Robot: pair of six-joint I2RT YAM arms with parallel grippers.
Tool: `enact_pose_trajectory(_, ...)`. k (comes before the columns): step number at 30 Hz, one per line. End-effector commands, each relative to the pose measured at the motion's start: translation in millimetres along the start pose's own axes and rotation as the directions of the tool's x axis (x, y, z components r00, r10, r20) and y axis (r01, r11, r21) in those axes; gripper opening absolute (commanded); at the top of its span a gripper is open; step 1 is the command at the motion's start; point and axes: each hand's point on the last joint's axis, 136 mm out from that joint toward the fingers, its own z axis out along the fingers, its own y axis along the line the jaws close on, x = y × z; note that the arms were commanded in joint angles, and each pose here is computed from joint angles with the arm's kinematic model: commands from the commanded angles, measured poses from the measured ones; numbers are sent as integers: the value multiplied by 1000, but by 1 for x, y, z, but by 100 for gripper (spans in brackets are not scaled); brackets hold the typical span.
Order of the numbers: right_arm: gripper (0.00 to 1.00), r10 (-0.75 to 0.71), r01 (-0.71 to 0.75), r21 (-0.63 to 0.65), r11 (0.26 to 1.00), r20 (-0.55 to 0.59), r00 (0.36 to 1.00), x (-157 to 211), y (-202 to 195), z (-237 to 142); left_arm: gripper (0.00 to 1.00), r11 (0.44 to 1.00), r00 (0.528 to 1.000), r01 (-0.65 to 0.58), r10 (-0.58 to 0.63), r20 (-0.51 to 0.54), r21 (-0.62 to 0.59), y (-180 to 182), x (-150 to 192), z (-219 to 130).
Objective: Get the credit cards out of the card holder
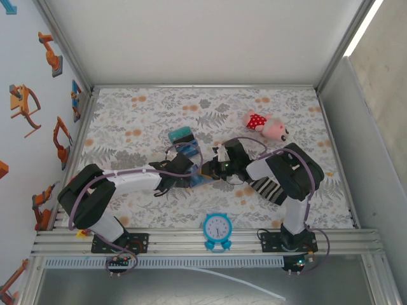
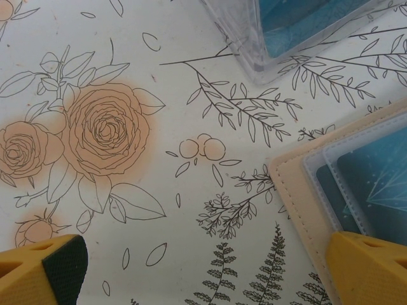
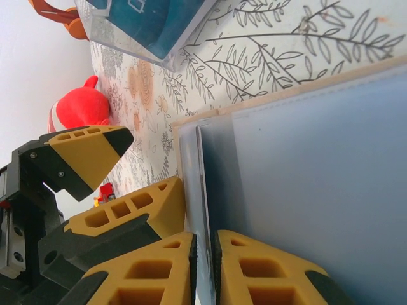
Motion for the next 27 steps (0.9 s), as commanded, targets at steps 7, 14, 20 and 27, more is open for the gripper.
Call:
enact_pose_trajectory(7,13,-24,25,-48,999,27,999,-7,15,-10,97,999,999,-39,38,-29,-29,2,6,1)
enact_pose_trajectory(14,7,-31,33,-50,998,43,999,-10,16,-14,97,999,999,-40,39,-29,-32,4,7,0)
enact_pose_trajectory(20,0,-32,34,-31,999,67,997,-14,10,-21,97,999,999,-38,37,-28,-32,3,6,0)
enact_pose_trajectory(27,0,-68,63,88,994,54,996,-13,-5,-25,97,999,999,-36,35,-25,-28,3,5,-2)
